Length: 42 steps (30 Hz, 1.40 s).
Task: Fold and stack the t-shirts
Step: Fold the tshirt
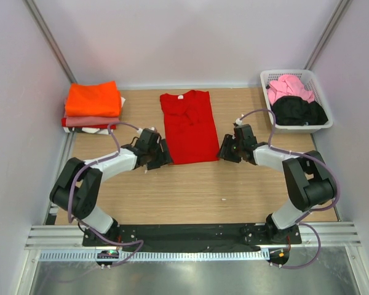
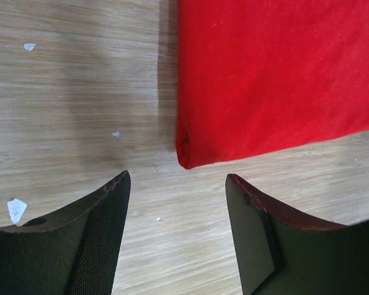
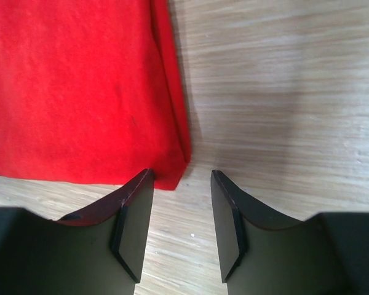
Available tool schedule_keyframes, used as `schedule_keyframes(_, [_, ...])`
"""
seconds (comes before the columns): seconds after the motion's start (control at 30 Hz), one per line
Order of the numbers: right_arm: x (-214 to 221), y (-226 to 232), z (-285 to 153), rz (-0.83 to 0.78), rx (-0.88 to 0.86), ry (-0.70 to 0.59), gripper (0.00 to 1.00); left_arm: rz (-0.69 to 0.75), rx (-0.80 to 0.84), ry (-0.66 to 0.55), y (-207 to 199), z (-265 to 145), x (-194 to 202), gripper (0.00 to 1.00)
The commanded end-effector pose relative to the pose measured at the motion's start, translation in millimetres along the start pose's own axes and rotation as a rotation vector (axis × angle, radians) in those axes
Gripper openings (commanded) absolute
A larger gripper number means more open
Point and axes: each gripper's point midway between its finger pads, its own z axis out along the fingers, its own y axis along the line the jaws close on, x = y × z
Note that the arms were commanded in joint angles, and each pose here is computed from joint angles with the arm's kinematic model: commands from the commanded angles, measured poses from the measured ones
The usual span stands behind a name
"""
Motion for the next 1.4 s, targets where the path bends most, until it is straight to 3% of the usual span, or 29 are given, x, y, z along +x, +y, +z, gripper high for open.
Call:
schedule_keyframes(0.0, [6,-4,8,0.003,0.005,0.019,0.48,-0.01,0.038,-0.034,-8,8,-9,0.64])
schedule_keyframes(0.47, [13,-6,17,0.006,-0.004,0.05,0.19,-0.024,0.031,-0.022,-2,23,-4,0.57])
schedule_keyframes(0.57, [15,-6,18,0.005,-0.01,0.055,0.12,-0.027,0.031,-0.011,-2,25,-1,0.46])
schedule_keyframes(0.77, [17,-7,19,0.005,-0.01,0.064,0.03,-0.032,0.03,-0.005,2,29,3,0.34])
schedule_keyframes(1.0, [22,-9,18,0.005,-0.01,0.073,0.01,-0.028,0.043,-0.004,-3,32,1,0.13])
schedule_keyframes(1.03, [21,-8,18,0.005,-0.012,0.073,0.01,-0.028,0.046,-0.005,-4,31,0,0.0])
schedule_keyframes(1.37, [30,-2,-18,0.053,-0.042,0.056,0.01,-0.055,0.078,0.009,-6,-11,12,0.0])
